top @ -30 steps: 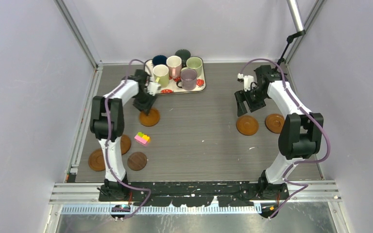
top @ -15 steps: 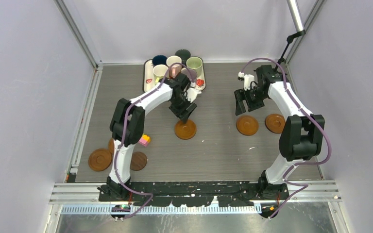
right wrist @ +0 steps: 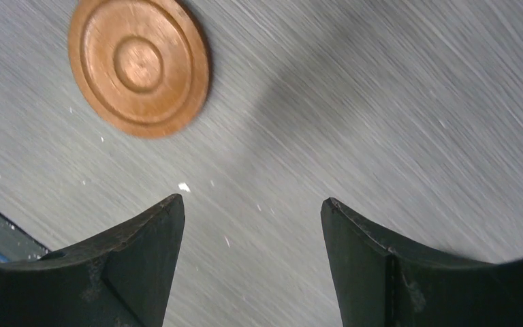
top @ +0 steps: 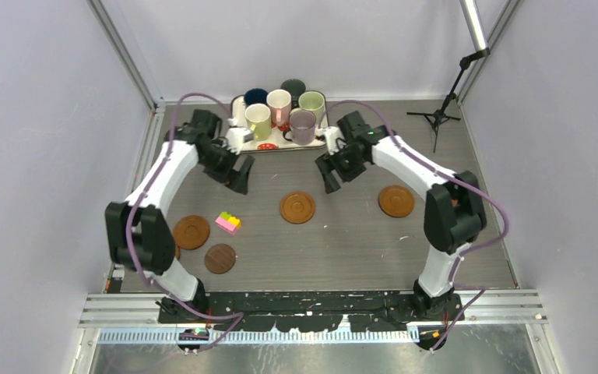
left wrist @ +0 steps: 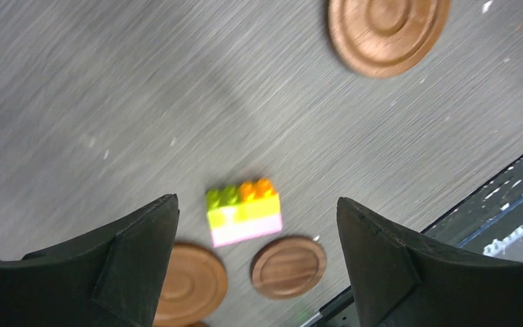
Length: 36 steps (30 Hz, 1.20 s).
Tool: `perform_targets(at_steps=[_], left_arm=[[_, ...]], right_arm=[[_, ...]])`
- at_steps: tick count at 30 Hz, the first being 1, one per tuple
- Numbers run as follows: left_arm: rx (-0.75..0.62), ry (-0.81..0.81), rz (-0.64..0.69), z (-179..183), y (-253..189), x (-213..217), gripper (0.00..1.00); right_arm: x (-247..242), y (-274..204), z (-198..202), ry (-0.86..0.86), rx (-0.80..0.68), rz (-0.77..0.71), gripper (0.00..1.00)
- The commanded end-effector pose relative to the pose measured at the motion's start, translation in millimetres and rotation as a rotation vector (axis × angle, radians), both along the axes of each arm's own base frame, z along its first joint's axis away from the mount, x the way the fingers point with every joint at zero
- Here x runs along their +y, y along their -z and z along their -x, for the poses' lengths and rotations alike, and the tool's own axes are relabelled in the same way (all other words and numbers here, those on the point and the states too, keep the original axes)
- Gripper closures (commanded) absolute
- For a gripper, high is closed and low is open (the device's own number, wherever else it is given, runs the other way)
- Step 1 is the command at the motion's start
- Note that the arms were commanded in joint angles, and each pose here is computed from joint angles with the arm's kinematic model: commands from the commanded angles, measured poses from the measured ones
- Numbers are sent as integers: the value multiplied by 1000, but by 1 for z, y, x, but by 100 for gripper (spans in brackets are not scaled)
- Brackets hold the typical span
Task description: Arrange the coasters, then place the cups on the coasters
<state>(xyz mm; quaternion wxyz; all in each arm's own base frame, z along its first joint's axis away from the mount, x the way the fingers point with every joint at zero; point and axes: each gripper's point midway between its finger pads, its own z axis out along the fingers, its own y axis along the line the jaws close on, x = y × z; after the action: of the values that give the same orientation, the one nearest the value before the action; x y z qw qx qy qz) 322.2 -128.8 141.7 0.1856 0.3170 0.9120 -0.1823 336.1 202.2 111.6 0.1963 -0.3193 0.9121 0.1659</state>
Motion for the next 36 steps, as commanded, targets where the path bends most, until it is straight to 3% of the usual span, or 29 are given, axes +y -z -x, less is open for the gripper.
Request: perform_targets(at_steps=[1,9,16,20,26,36], left_arm=[[4,-4,-5,39,-3,39,12],[33,-110,16,68,1,82,11],[45,-133,40,69,0,88,11],[39,-133,50,68,-4,87,11],[36,-138,56,64,-6,86,11],[45,-144,60,62,-5,86,11]], right_arm=[[47,7,-24,-10,-70,22,22],[108,35,-22,-102,-94,72,22],[123,65,-24,-127,-89,147,23],[111,80,-22,-129,-81,208,26],[91,91,-10,-147,-56,263,39],[19,88,2,-77,16,282,52]])
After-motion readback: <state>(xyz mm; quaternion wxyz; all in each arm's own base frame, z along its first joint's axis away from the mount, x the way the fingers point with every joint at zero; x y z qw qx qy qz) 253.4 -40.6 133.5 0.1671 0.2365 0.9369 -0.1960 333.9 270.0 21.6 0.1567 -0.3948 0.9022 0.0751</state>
